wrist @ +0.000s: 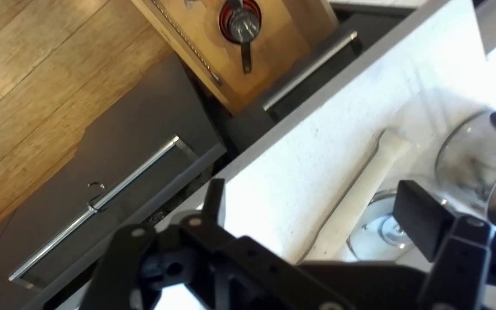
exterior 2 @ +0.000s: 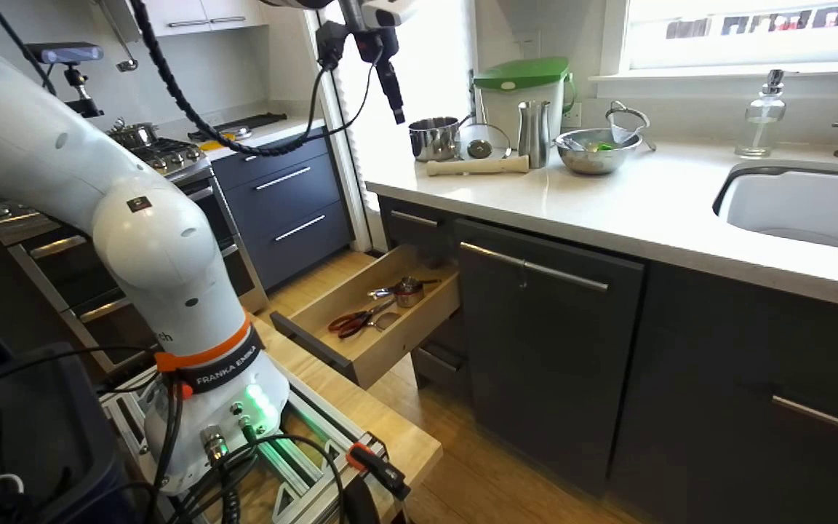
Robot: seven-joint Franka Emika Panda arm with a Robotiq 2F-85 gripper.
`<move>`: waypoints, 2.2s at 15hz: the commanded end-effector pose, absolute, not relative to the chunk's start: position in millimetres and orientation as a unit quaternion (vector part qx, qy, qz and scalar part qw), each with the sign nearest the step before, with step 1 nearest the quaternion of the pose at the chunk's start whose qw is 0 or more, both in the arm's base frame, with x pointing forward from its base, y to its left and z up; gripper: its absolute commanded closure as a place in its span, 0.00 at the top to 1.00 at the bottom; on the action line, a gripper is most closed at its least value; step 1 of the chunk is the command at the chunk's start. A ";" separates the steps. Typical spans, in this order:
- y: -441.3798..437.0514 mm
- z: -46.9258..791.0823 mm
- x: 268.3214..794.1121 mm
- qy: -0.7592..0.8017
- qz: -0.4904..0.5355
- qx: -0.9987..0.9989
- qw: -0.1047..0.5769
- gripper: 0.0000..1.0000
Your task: Put the wooden thing into the drawer
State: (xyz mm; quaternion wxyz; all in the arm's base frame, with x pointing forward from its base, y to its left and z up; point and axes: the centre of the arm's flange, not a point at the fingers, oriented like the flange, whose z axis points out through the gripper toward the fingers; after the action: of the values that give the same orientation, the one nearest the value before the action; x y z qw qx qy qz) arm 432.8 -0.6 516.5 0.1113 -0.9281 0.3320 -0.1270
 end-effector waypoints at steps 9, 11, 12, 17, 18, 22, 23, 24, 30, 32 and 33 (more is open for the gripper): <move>0.4 480.8 518.9 0.489 -0.150 -0.858 0.054 1.00; 10.6 471.0 554.9 0.530 -0.170 -0.830 0.036 1.00; 13.9 468.4 571.8 0.548 -0.180 -0.817 0.029 1.00; 19.5 453.5 633.8 0.598 -0.191 -0.778 -0.019 1.00; 21.8 449.6 644.3 0.598 -0.174 -0.782 -0.025 1.00; 34.6 435.8 628.4 0.590 -0.162 -0.790 -0.042 1.00; 42.0 430.5 635.4 0.590 -0.158 -0.791 -0.045 1.00; 44.7 427.8 639.8 0.590 -0.156 -0.791 -0.046 1.00; 48.1 419.0 662.9 0.583 -0.149 -0.798 0.033 1.00; 56.5 412.4 673.5 0.572 -0.137 -0.805 0.080 1.00; 59.0 408.9 677.5 0.565 -0.134 -0.809 0.091 1.00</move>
State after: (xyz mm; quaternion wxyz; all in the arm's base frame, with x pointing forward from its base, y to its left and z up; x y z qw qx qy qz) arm 661.6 53.9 422.9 0.0496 -0.7981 0.5811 -0.1512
